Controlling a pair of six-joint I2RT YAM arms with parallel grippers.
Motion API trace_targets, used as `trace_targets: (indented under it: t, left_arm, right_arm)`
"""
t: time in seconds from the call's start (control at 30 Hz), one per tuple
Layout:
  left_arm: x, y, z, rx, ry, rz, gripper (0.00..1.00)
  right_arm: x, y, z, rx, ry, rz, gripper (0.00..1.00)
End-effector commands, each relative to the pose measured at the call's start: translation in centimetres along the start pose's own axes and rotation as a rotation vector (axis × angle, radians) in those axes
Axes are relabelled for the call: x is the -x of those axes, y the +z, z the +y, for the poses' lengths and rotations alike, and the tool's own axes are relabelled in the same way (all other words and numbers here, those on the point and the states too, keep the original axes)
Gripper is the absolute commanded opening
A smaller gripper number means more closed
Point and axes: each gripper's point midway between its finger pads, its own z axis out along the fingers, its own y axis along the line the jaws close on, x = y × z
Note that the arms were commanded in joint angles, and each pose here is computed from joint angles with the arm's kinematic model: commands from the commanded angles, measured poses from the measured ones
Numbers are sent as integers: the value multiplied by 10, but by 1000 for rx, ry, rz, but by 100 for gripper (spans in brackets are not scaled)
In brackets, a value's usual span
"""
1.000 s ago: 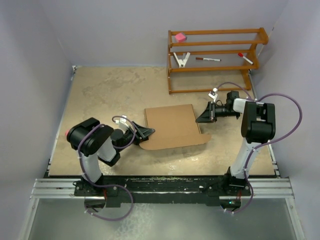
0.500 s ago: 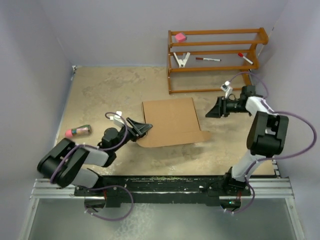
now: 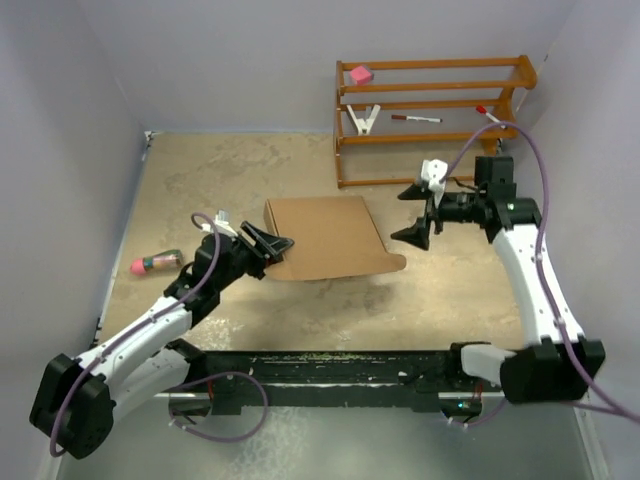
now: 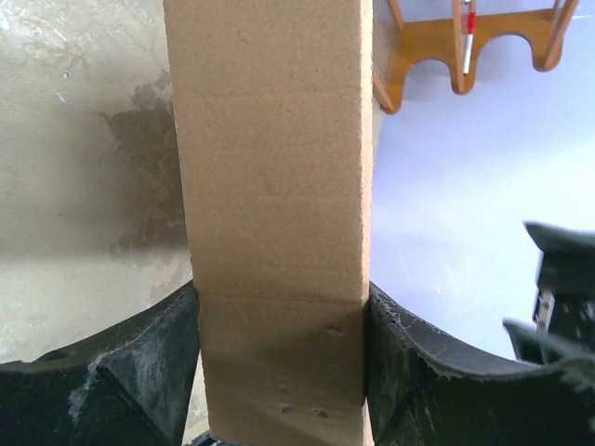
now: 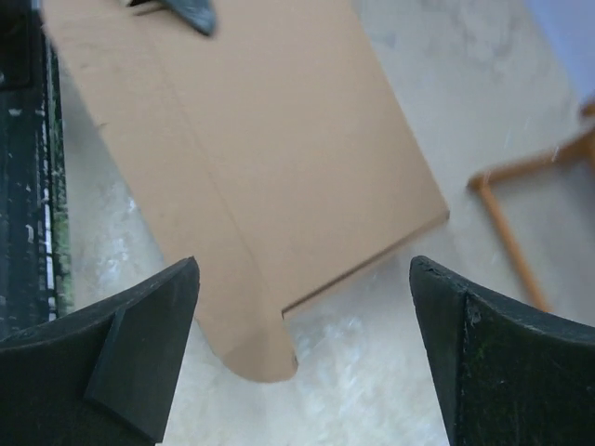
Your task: Fold the paper box
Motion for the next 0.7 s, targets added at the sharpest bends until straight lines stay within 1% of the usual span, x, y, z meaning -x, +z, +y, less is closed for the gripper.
trace_targets:
  t: [0.0,0.1,0.17,0.23,0.3,0.33,0.37,0.67]
  left_arm:
    - [14,-14,-22,150,-89,-14,34]
    - [13,-17,-30,230,-148,15,33]
    - [14,-19,-37,283,-174,23,33]
    - [16,-20,-42,327,-180,28,34]
    - [16,-20,-47,363,-220,39,34]
    - [16,-21,-49,375,-224,43,34]
    - [16,-22,-50,387,-227,47,34]
    - [19,-28,-54,401,-271,23,35]
  right_arm:
    - [48,3,36,3,-423,-91,100]
    - [66,15,55,-10,-552,-144,100]
    - [70,27,62,-18,-590,-127,100]
    - [70,41,69,-13,-599,-93,100]
    - [66,62,85,4,-623,-66,100]
    - [66,66,83,-24,-634,-55,100]
    - [63,76,93,-19,-643,-48,100]
    - [34,119,87,-173,-622,9,100]
